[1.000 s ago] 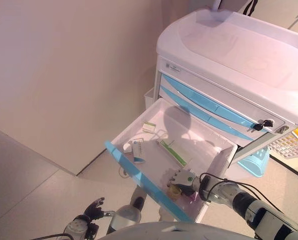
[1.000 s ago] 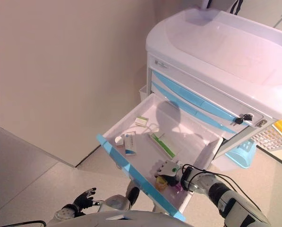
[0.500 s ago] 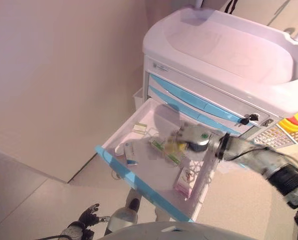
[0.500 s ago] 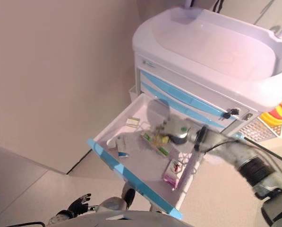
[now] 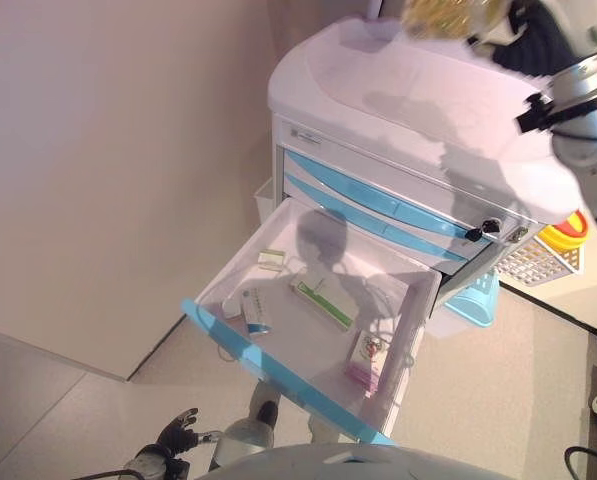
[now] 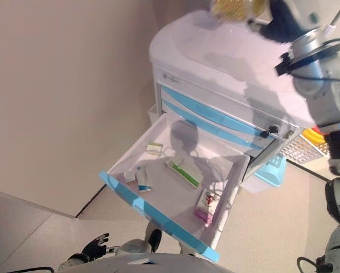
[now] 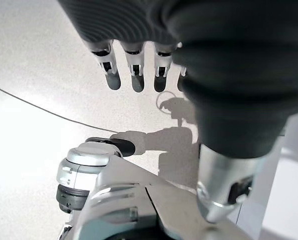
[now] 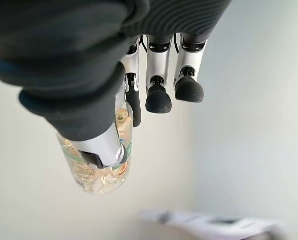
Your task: Open the drawer and pick up the medicine
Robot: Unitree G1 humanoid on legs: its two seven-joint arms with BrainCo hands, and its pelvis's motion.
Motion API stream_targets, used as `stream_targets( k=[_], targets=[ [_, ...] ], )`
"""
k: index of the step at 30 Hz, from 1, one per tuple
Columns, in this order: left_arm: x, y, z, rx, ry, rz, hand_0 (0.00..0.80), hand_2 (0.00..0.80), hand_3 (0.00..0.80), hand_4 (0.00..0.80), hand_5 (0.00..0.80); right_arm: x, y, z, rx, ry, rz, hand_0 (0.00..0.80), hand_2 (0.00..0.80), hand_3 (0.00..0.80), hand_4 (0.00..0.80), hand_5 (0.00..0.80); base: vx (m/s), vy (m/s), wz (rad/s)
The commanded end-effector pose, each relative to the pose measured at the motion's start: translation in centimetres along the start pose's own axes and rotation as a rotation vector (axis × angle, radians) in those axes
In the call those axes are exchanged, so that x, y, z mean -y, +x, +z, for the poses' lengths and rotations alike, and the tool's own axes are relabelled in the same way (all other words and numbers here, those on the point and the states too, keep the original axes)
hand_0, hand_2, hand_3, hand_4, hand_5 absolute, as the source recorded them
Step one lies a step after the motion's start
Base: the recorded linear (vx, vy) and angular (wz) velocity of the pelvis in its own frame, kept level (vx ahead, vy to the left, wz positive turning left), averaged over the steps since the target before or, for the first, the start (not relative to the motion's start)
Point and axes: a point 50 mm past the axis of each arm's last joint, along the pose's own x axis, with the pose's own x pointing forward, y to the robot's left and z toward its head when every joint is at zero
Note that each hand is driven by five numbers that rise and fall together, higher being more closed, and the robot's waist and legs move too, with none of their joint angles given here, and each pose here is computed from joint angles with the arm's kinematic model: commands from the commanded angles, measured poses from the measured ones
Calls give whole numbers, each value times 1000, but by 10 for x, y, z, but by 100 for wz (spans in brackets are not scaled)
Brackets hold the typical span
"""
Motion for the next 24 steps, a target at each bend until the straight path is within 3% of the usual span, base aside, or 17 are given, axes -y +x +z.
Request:
stream_targets(
  k=[1,14,24],
  targets=[
    [-10,1,5,-11,28,9,0,0,0,0,0,28,14,-22,-106,-103,-50,800,800,800,800,800,39,29,13],
    [-28,-5,-3,-52,45,34,0,0,0,0,0,24,0,-98,-429,-398,514,800,800,800,800,800,45,9,11],
    [-37,-9,-7,-38,54,50,0,0,0,0,0,18,4,-94,-389,-500,832,800,800,800,800,800,49,-1,8]
  ],
)
